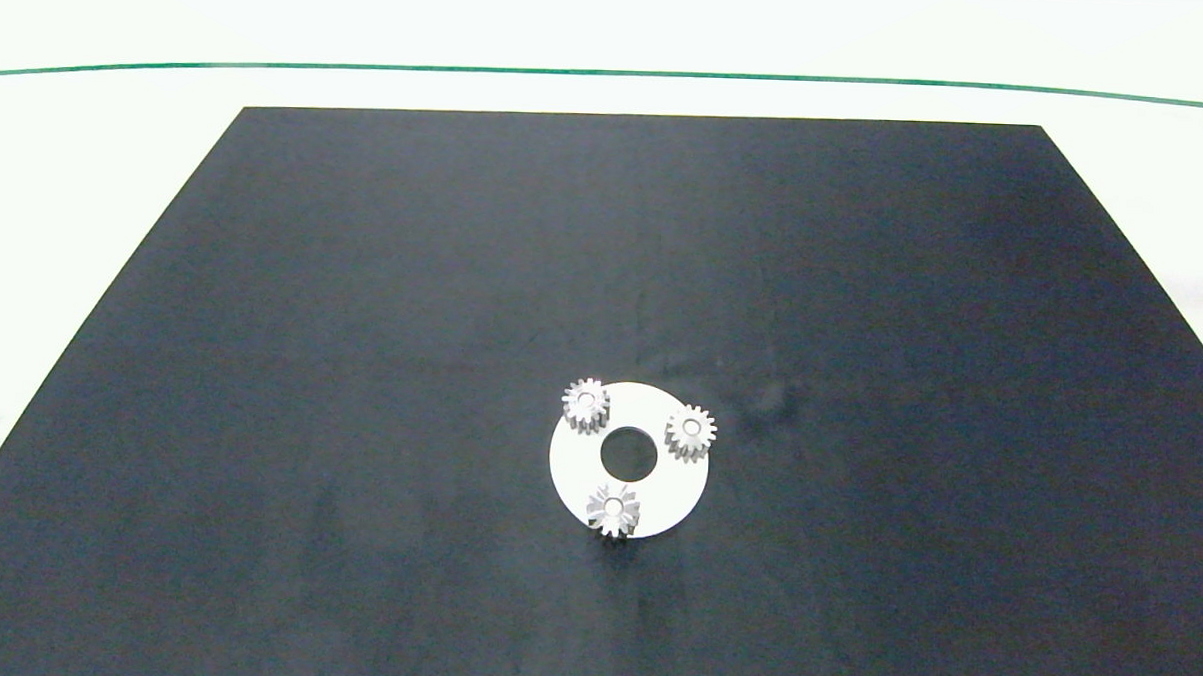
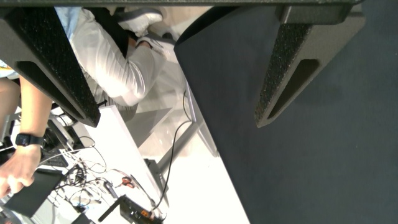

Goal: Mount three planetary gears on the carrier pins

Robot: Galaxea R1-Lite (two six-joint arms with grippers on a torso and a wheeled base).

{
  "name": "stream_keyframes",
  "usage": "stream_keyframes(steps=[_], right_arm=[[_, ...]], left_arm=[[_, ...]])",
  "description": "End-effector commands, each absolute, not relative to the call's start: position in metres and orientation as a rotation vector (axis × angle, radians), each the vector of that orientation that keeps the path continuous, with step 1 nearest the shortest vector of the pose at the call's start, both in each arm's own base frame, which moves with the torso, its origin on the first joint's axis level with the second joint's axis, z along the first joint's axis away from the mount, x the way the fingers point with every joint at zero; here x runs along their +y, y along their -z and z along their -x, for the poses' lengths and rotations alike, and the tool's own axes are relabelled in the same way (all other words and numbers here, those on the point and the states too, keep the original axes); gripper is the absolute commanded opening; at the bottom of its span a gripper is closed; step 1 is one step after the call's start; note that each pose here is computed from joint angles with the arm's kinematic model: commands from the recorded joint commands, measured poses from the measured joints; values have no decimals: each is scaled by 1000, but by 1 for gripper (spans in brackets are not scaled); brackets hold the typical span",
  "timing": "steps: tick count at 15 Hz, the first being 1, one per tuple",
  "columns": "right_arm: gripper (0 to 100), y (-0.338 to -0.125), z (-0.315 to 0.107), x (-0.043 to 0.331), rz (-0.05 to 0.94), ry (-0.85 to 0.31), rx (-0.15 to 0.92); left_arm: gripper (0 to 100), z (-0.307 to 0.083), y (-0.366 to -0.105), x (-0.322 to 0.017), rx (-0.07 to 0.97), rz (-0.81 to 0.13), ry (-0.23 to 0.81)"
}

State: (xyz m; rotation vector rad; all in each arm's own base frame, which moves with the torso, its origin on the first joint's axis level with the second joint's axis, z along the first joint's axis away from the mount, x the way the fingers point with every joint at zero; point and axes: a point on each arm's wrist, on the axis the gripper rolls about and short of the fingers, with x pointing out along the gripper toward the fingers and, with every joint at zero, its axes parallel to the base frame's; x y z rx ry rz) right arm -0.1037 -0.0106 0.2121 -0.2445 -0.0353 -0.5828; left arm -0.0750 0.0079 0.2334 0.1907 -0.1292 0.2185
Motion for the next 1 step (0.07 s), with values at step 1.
stream_keyframes(steps=[1], right_arm=[[100,-190,118,-12,226,590,-98]], left_arm=[[100,102,-200,7,-215,-299,-285]])
